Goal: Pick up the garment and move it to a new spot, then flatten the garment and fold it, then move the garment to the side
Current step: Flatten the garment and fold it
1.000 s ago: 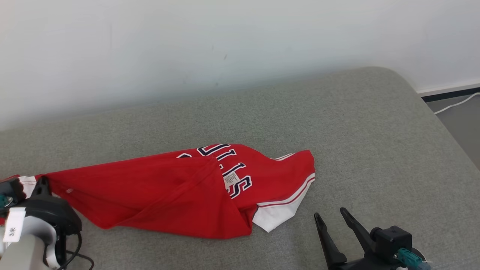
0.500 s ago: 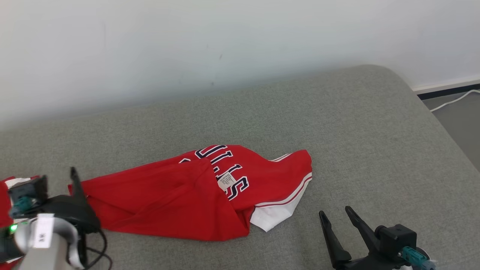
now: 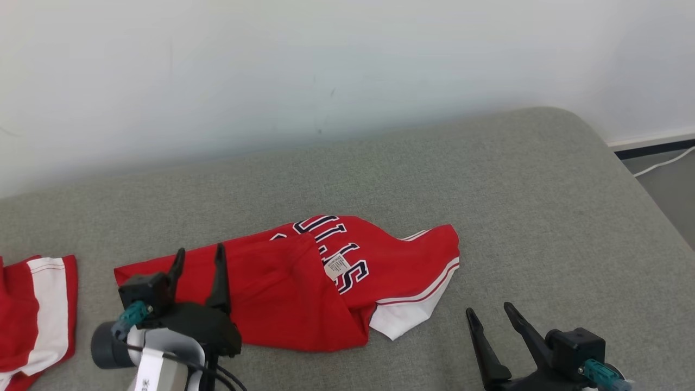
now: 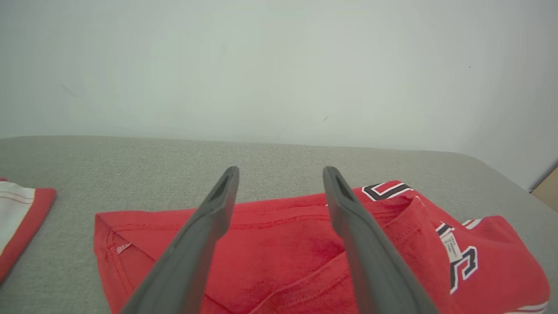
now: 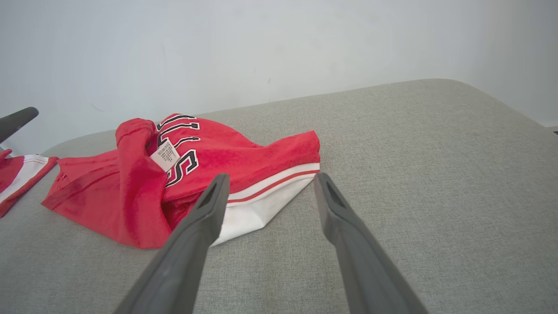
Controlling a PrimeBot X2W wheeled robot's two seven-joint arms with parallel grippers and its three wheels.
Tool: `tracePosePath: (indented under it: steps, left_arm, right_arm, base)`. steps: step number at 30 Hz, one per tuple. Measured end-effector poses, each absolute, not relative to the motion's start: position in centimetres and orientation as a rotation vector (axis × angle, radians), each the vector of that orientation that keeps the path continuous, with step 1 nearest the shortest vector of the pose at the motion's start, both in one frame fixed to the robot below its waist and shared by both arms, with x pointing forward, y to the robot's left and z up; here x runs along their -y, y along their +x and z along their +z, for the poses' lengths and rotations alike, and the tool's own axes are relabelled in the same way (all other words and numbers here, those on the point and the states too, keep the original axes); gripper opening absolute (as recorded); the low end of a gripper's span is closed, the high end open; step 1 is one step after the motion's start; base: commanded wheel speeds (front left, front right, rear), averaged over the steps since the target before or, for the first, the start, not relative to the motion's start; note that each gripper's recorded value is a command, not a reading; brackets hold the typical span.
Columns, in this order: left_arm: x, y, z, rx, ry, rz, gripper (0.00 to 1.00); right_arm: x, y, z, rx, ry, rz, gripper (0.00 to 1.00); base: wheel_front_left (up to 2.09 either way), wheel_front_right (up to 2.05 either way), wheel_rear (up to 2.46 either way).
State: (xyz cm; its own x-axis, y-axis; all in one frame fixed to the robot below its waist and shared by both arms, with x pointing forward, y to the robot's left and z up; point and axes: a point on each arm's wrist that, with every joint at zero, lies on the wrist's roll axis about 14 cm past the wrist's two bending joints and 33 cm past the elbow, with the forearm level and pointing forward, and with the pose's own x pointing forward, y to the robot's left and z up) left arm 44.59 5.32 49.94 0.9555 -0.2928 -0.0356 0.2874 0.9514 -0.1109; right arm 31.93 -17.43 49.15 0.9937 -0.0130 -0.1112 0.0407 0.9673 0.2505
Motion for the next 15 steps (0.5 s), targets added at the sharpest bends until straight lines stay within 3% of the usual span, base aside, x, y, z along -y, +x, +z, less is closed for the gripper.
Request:
tracePosePath:
  steps: [15]
  left_arm:
    - [-0.8,39.6,50.0,-0.033,-0.099,-0.495,1.00]
  right_arm:
    - [15.9,31.5,49.3,-0.098,0.274,0.007,1.00]
  base:
    - [0.00,0.00,0.00]
